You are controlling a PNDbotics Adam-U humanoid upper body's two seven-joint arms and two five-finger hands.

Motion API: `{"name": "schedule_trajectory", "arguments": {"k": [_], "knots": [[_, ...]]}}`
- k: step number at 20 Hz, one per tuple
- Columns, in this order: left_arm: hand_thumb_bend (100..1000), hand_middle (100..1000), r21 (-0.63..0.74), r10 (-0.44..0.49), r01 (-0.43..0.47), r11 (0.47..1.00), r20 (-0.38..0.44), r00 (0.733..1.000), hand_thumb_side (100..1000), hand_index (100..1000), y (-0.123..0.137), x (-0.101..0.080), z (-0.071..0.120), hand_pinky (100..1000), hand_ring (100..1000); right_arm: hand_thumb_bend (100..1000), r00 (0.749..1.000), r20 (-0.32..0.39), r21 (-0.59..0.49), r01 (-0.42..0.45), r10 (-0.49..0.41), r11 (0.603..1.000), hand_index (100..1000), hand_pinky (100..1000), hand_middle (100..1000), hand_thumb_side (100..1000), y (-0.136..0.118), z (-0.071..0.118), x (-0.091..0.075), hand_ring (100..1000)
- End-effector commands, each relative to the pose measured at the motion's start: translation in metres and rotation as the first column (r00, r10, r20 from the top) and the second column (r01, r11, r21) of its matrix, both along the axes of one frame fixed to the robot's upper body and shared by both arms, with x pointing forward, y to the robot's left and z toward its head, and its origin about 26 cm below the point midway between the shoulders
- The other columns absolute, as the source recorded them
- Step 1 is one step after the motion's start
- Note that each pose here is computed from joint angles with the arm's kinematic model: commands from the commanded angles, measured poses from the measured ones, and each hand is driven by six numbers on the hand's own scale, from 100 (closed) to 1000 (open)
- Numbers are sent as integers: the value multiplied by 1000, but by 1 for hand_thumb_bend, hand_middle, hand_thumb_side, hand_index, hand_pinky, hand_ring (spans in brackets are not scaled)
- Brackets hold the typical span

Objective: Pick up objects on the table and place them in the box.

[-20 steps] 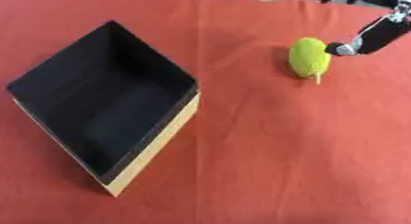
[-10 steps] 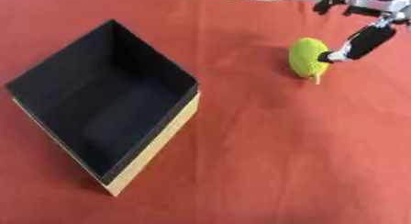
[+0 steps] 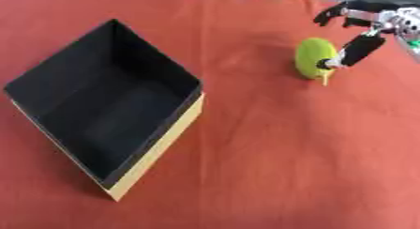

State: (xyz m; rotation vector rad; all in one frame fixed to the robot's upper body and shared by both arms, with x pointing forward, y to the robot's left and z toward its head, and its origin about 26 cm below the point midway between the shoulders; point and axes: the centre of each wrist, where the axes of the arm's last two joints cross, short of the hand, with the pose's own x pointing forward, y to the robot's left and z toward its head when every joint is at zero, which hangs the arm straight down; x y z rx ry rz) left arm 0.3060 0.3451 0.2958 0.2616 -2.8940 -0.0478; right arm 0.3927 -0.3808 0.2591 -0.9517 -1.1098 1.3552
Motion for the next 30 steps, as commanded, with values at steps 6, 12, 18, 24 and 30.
{"name": "schedule_trajectory", "arguments": {"k": [6, 12, 18, 24, 30], "knots": [[102, 548, 24, -1, 0, 1000, 25, 1000, 100, 678, 1, -3, 10, 673, 549, 499, 999, -26, -45, 38, -39, 998, 933, 828, 828, 311, -13, -6, 10, 985], [100, 548, 24, -3, 3, 1000, 22, 1000, 100, 678, 1, -3, 10, 673, 549, 469, 997, -51, -56, 61, -64, 997, 926, 814, 794, 287, -16, -17, 15, 938], [100, 547, 25, -4, 3, 1000, 22, 1000, 100, 678, 1, -3, 9, 673, 549, 421, 998, -40, -38, 48, -49, 998, 794, 777, 638, 155, -14, -17, 15, 829], [101, 548, 25, 0, 0, 1000, 21, 1000, 100, 678, 1, -3, 10, 672, 550, 136, 994, 108, 30, -14, 11, 999, 693, 713, 541, 200, 2, 7, -11, 718], [108, 549, 26, 3, -4, 1000, 22, 1000, 100, 679, 1, -3, 10, 672, 551, 100, 961, 267, 23, -77, 68, 997, 677, 693, 533, 148, 26, 40, -44, 684]]}}
